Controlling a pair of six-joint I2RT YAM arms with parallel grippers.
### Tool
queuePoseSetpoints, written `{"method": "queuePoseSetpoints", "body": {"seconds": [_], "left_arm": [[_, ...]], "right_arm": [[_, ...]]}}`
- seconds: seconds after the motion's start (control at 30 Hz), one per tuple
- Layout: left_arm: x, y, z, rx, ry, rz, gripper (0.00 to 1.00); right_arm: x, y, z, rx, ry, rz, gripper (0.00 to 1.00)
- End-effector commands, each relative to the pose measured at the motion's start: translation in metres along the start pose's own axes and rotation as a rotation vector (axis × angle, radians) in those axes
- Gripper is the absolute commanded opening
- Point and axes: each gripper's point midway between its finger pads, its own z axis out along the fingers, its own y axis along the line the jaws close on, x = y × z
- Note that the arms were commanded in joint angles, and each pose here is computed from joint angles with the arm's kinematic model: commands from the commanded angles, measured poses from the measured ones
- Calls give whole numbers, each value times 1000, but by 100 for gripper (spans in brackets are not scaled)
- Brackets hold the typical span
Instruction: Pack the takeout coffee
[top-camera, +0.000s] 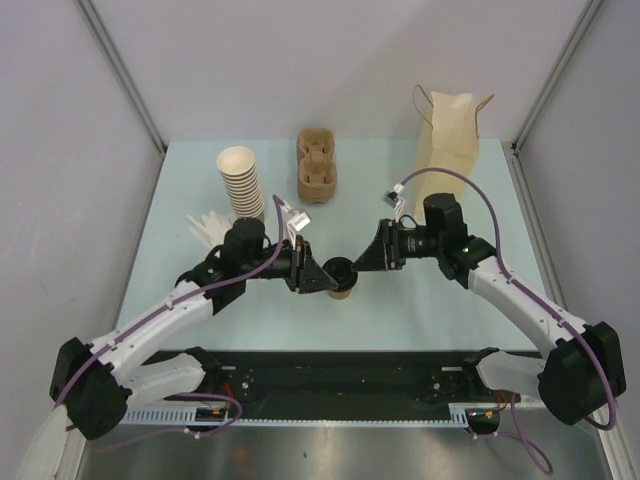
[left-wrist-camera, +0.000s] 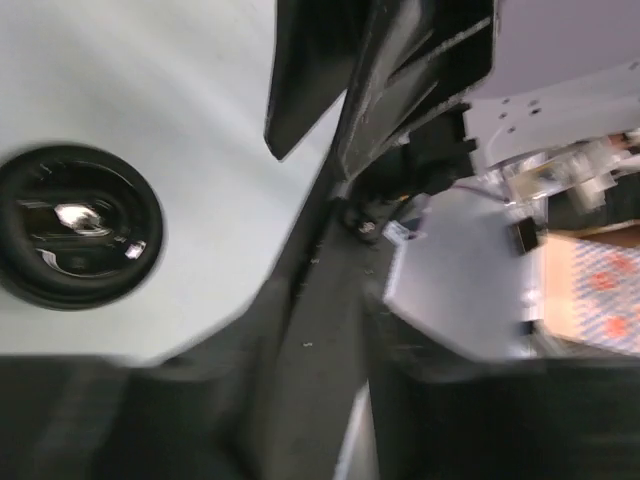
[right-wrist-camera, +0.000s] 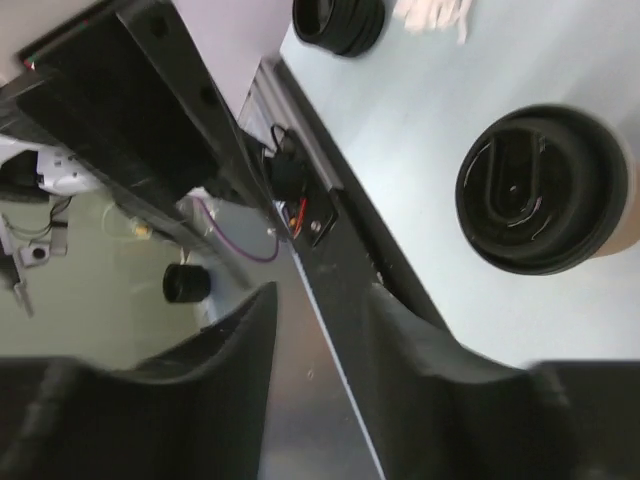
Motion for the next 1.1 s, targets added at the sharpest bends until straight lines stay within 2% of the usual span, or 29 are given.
{"method": "queuePoseSetpoints", "body": {"seconds": [0.0,0.03,0.07,0.13,0.2,0.5,0.7,0.87,1.07], "left_arm": [[-6,-16,11,142,-35,-121,17],[-2,-7,15,116,-31,-153,6],[-3,-5,17,114,-36,-166,2],[4,3,21,102,-27,-204,0],[2,5,24,104,-48,-228,0],[16,34,34,59,-26,-312,0],[20,50,38,19,-62,-344,0],[22,66,38,9,-43,-376,0],[19,70,44,22,-35,-384,0]], "right_arm": [[-5,28,13,-136,7,30,28],[-2,22,19,-133,18,61,23],[-6,24,22,-152,14,85,18],[-6,22,27,-167,27,116,6],[-6,12,34,-169,45,170,0],[10,-16,52,-184,122,262,0],[5,-29,48,-161,91,267,0],[0,-58,40,-141,83,297,0],[6,-57,44,-144,103,290,0]]}}
